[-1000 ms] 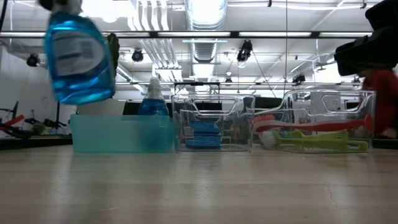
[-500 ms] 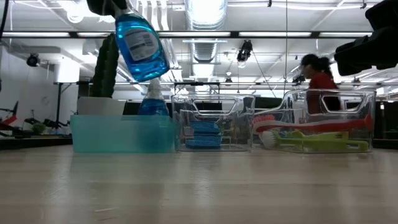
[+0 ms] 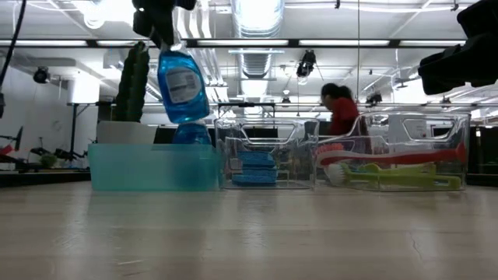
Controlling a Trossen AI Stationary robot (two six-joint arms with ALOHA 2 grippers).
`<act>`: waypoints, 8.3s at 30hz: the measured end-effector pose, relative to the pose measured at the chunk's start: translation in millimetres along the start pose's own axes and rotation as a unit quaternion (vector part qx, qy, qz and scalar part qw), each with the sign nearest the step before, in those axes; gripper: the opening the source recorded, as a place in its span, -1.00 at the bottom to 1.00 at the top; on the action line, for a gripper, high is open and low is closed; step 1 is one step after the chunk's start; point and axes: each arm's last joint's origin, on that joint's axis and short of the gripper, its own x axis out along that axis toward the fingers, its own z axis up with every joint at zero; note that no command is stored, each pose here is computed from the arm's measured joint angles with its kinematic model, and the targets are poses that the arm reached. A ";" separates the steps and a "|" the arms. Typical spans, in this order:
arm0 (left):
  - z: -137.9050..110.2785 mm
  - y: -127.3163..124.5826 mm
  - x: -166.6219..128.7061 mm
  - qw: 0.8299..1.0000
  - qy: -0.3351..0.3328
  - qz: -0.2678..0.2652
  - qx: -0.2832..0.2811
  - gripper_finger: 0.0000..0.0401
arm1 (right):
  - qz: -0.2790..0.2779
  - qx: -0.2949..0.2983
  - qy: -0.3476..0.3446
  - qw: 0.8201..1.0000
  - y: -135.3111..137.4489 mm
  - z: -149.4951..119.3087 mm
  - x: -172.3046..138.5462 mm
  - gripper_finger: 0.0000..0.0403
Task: Pick & Place Kitchen Sink Supplies
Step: Put the blue liquid soap into the green bin
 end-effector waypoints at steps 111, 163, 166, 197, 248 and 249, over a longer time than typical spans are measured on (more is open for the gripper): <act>32.2 0.7 105.2 0.983 0.153 0.041 0.094 0.12 | 0.000 -0.001 0.000 1.000 0.0 0.0 0.0 -0.96; -55.1 -117.2 3.8 0.990 0.131 -0.052 -0.027 0.11 | 0.000 0.000 0.000 1.000 0.0 0.0 0.0 -0.96; -64.1 -127.7 0.7 0.989 0.132 -0.059 -0.035 0.11 | 0.000 -0.001 0.000 1.000 0.0 0.0 0.0 -0.96; -180.8 -202.6 -16.5 0.982 0.138 -0.098 -0.079 -0.09 | 0.000 -0.001 0.000 1.000 0.0 0.0 0.0 -0.96; -222.5 -205.7 43.5 0.977 0.161 -0.115 -0.082 0.38 | 0.000 -0.001 0.000 1.000 0.0 0.0 0.0 -0.96; -223.0 -205.3 44.5 0.977 0.161 -0.114 -0.082 0.37 | 0.000 0.000 0.000 1.000 0.0 0.0 0.0 -0.96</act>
